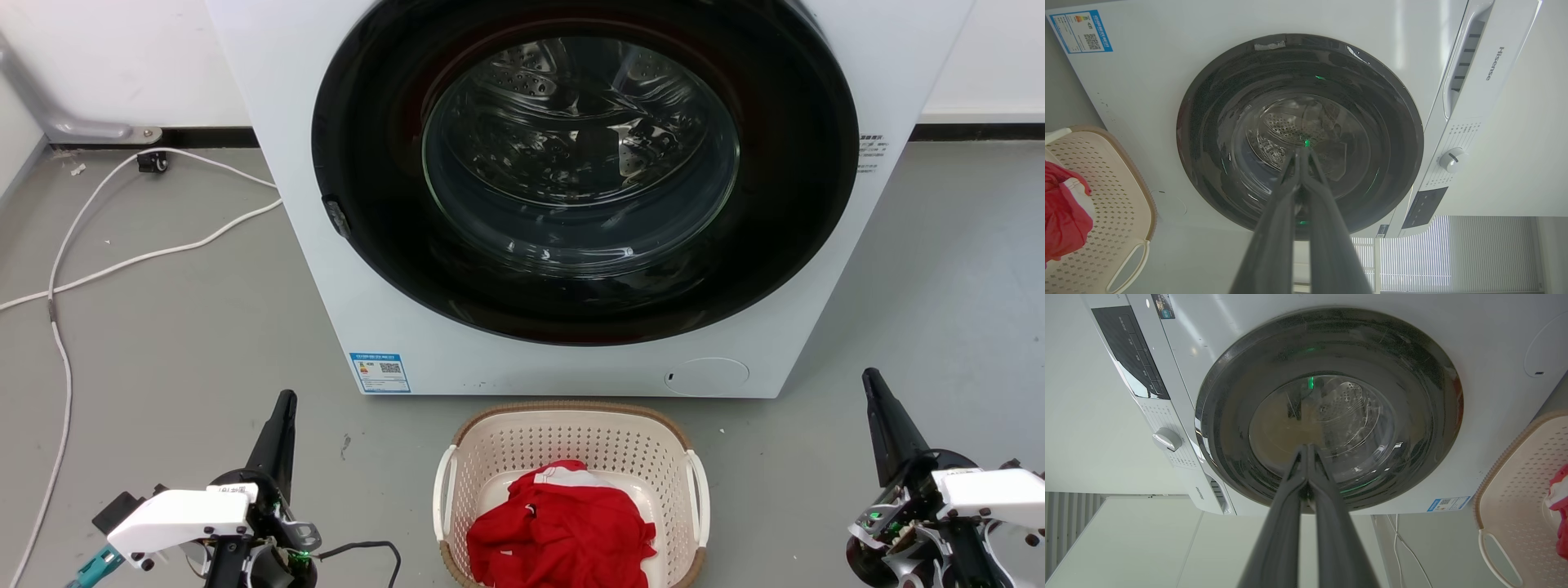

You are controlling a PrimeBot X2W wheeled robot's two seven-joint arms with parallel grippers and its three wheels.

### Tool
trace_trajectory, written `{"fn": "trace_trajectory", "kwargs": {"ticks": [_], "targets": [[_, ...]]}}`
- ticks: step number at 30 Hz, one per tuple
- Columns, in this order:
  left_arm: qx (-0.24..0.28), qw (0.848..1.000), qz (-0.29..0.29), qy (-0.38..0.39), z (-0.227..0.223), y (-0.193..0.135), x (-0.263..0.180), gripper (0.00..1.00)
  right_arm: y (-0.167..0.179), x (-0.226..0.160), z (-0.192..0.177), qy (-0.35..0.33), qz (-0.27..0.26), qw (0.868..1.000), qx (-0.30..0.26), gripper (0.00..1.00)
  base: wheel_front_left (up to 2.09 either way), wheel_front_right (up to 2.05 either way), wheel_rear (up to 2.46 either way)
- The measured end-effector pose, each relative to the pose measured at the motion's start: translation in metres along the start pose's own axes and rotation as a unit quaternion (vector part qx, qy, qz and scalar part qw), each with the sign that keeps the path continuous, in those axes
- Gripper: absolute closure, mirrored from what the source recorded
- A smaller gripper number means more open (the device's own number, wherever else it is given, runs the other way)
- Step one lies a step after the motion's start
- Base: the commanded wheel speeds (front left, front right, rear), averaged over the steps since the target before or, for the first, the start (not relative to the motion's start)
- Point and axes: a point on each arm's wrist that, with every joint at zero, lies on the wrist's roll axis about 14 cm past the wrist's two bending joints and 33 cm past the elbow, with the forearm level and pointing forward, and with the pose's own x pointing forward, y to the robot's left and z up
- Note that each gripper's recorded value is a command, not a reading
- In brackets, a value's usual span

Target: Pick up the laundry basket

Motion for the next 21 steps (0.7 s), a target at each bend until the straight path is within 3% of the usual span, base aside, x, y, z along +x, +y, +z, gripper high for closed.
{"fn": "trace_trajectory", "kwargs": {"ticks": [21], "targets": [[0.002, 1.0, 0.0, 0.0, 0.0002, 0.0001, 0.0, 1.0, 0.0, 0.0, 0.0001, 0.0, 0.0, 1.0, 0.0, 1.0, 0.0, 0.0, 0.0]]}}
